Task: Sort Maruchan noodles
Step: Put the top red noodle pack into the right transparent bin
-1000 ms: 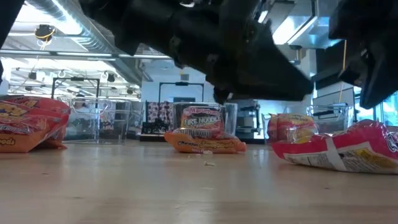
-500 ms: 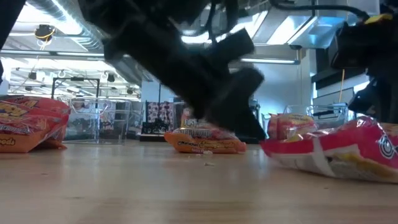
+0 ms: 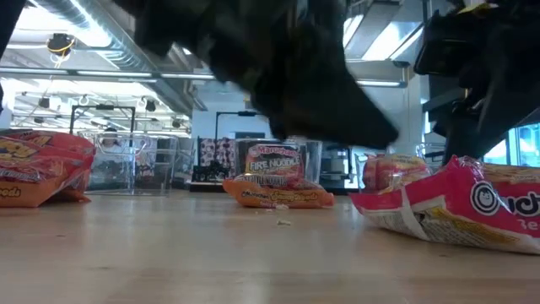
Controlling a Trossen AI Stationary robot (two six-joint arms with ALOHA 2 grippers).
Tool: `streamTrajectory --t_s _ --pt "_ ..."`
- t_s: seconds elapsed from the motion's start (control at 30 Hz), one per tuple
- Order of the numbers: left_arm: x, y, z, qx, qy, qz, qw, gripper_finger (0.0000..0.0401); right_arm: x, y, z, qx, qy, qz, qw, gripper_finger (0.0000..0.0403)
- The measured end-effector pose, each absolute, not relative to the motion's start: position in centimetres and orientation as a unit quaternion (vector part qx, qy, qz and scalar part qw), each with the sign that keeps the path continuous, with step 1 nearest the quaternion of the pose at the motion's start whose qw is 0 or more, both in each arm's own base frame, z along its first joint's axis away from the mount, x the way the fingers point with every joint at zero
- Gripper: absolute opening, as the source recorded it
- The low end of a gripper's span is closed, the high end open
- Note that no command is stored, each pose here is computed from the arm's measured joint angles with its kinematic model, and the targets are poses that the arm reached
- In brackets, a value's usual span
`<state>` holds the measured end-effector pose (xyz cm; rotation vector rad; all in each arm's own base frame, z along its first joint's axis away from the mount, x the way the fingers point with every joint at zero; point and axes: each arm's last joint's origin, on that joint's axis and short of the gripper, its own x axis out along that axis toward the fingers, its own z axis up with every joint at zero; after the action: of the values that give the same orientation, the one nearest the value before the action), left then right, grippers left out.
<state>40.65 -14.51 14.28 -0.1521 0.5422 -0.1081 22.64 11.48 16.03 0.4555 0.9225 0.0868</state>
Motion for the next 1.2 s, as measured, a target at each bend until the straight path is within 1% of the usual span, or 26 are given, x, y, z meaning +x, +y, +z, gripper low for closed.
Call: streamTrajectory --t_s 0.13,0.2,0.27,0.43,0.53,0.6,0.7,0.8,0.9,1.03,1.2 --pt "40.8 -15.2 12.2 -0.082 0.279 -0.066 0.955 0.0082 22.9 10.9 16.1 0.205 0.436 0.041 0.875 0.0294" --pt "40.8 -15.1 11.3 -0.082 0.291 -0.052 0.952 0.0082 23.1 10.8 16.1 0.203 0.432 0.04 0.878 0.0291" --pt "40.8 -14.5 10.7 -0.072 0.302 -0.013 0.95 0.0082 23.1 10.7 16.1 0.199 0.43 0.035 0.88 0.0289" --pt "41.5 -11.5 11.3 -0.047 0.266 0.122 0.955 0.0082 23.1 10.5 16.1 0.186 0.428 0.032 0.884 0.0288" --pt "41.9 -9.8 11.3 -0.054 0.266 0.145 0.951 0.0082 22.8 10.0 16.4 0.186 0.436 0.021 0.88 0.0287" --pt "42.1 -9.3 11.3 -0.079 0.27 0.126 0.951 0.0082 22.3 9.5 16.8 0.19 0.445 0.006 0.875 0.0287" --pt "42.3 -10.1 11.8 -0.121 0.266 0.062 0.954 0.0082 21.3 8.9 17.4 0.202 0.457 -0.019 0.866 0.0287" --pt "42.5 -12.0 13.3 -0.162 0.221 -0.013 0.962 0.0082 20.7 8.7 17.8 0.211 0.468 -0.021 0.858 0.0287" --pt "42.3 -13.8 14.0 -0.178 0.183 -0.055 0.965 0.0082 20.8 8.5 17.9 0.234 0.471 -0.012 0.851 0.0287" --pt "41.8 -15.8 14.3 -0.159 0.157 -0.059 0.973 0.0082 21.1 7.9 17.4 0.263 0.459 0.003 0.849 0.0287" --pt "41.6 -16.2 12.9 -0.137 0.175 -0.033 0.974 0.0082 21.2 7.0 15.9 0.319 0.426 0.015 0.847 0.0287"
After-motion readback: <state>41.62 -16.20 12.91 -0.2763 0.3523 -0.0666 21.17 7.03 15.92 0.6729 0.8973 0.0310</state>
